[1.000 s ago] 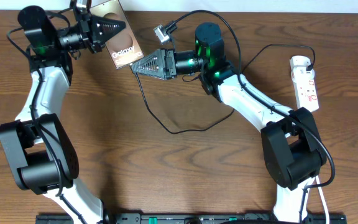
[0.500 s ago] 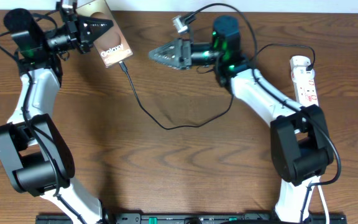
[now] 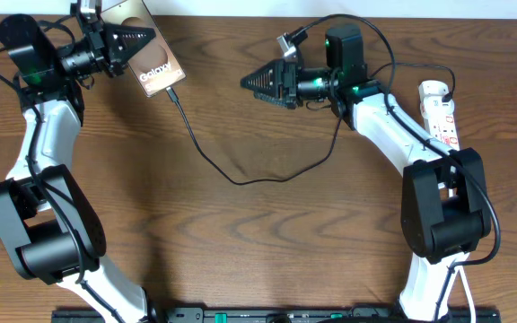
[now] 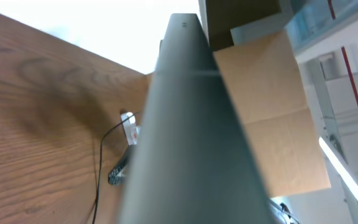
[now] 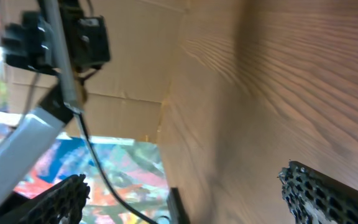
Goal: Plug charger to phone and switch on socket
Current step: 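Open the right gripper and pull it back from the plug, then lower the plugged phone toward the table with the left gripper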
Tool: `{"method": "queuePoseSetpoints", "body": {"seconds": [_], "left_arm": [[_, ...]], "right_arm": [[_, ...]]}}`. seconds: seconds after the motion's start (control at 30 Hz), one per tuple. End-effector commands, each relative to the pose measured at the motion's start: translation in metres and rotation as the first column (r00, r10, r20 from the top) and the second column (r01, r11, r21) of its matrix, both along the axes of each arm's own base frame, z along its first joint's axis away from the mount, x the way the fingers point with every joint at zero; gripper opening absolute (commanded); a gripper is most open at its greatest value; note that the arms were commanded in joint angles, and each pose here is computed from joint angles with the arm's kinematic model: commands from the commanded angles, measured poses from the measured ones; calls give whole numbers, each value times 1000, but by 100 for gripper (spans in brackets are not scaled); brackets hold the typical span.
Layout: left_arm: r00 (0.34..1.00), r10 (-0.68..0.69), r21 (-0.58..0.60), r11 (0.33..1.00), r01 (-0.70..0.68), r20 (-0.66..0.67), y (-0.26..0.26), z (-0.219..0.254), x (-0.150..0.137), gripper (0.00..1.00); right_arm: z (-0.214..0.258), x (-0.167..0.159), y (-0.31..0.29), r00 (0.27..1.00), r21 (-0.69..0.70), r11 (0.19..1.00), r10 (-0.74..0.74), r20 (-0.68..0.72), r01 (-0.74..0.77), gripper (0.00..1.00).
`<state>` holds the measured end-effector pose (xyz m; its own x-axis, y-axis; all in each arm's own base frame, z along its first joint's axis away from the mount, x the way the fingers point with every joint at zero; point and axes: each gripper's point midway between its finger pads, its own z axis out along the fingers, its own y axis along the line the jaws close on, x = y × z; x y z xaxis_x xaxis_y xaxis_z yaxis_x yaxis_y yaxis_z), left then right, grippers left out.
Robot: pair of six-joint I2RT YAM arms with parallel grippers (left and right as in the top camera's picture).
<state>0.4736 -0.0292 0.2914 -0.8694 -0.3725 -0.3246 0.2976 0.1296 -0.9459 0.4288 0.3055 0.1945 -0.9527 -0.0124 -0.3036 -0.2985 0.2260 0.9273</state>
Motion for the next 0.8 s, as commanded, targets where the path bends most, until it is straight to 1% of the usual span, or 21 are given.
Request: {"method": "queuePoseSetpoints", "body": {"seconds": [0.0,0.17,0.43,0.53,0.77], "left_arm": [[999,43,20,999,-43,28,4,0,6,7],[997,77,46,996,-76,-14,6,-23,8,7],[996,85,85,993,-84,-10,6,-40,6,7],[992,122,121,986,-116,-43,8,-55,7,7],[973,180,243,960,-141,-146,11,-99,-5,7]], "right_arm": [[-8,-1,2,990,-46,999,23,137,-17,99],[-32,-2,-5,990,-146,989,13,140,8,99],[-67,-5,-20,994,-312,948,-27,106,59,99],[-75,-5,-23,994,-355,932,-39,103,73,99],[-87,-9,-30,995,-418,905,-43,88,76,99]]}}
